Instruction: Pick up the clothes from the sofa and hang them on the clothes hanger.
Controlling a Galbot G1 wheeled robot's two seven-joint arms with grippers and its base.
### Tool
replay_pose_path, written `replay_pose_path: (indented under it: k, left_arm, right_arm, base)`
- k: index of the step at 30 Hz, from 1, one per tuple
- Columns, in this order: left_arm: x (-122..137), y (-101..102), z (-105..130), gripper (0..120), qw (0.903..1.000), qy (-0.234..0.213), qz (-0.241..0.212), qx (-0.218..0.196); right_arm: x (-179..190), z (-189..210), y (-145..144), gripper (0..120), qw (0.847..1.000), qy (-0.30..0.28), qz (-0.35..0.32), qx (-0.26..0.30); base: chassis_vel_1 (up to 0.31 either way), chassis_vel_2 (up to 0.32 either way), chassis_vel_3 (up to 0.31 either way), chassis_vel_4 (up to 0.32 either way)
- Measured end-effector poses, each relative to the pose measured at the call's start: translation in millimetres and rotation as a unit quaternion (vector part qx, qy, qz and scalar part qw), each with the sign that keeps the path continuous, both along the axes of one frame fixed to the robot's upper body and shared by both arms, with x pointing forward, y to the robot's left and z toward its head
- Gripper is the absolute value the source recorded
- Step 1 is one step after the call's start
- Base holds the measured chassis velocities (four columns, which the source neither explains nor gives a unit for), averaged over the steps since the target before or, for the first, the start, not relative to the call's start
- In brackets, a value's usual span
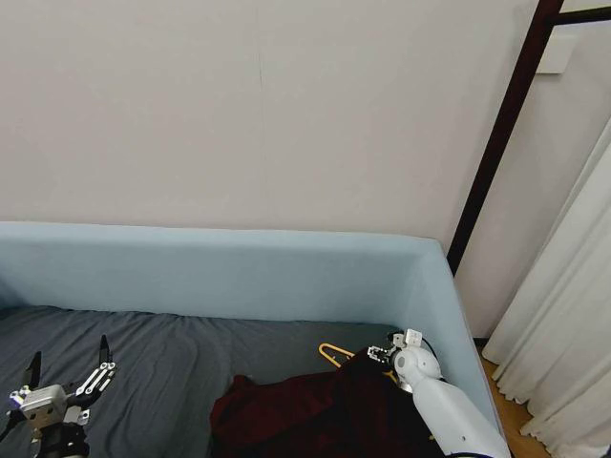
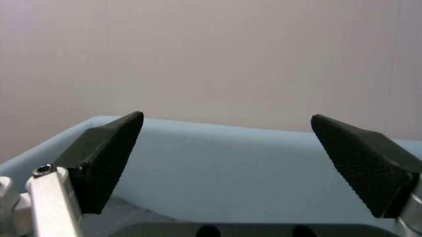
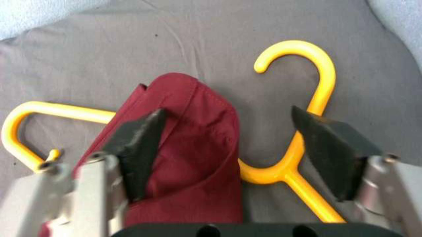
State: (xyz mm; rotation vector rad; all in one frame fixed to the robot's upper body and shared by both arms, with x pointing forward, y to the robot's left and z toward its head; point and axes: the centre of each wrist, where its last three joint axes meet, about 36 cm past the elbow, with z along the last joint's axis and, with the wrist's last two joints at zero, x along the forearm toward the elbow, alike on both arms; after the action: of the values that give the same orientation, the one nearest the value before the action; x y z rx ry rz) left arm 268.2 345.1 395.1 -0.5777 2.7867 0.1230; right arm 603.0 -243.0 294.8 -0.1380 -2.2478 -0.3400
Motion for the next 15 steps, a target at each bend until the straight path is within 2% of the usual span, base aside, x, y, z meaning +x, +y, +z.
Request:
replay_pose_path:
  k: [2, 4, 6, 10, 13, 15]
  left_arm:
    - [-0.5, 0.8, 0.1, 100, 1.0, 0.0, 0.001, 0.001]
    - [-0.6, 1.2, 0.2, 100, 1.0, 0.0, 0.001, 0.001]
    - [-1.1, 1.6, 0.2, 100, 1.0, 0.0, 0.002, 0.001]
    - [-0.9, 1.7, 0.1, 100, 1.0, -0.001, 0.002, 0.001]
    - [0.8, 1.0, -0.8, 100, 1.0, -0.002, 0.001, 0.0]
    - [1.4, 0.7, -1.1, 100, 1.0, -0.002, 0.001, -0.001]
  right_arm:
    - [-2.3, -3.0, 2.1, 60, 1.0, 0.001, 0.006, -0.001]
    - [-3.2, -4.1, 2.3, 56, 1.0, 0.001, 0.009, -0.001]
    - [-5.7, -6.5, 2.6, 47, 1.0, 0.0, 0.015, -0.001]
    - [-7.6, -7.7, 2.4, 35, 1.0, -0.004, 0.019, -0.004]
    - [-9.2, -6.5, 2.7, 20, 1.0, -0.007, 0.022, -0.004]
    - [-9.8, -6.0, 2.7, 16, 1.0, -0.008, 0.023, -0.004]
  base:
    - [0.0, 0.0, 0.0, 0.0]
    - [0.0, 0.0, 0.0, 0.0]
    - [0.0, 0.0, 0.0, 0.0]
    - [0.0, 0.0, 0.0, 0.0]
    - [0.0, 0.0, 0.0, 0.0]
    - [0.0, 0.0, 0.0, 0.0]
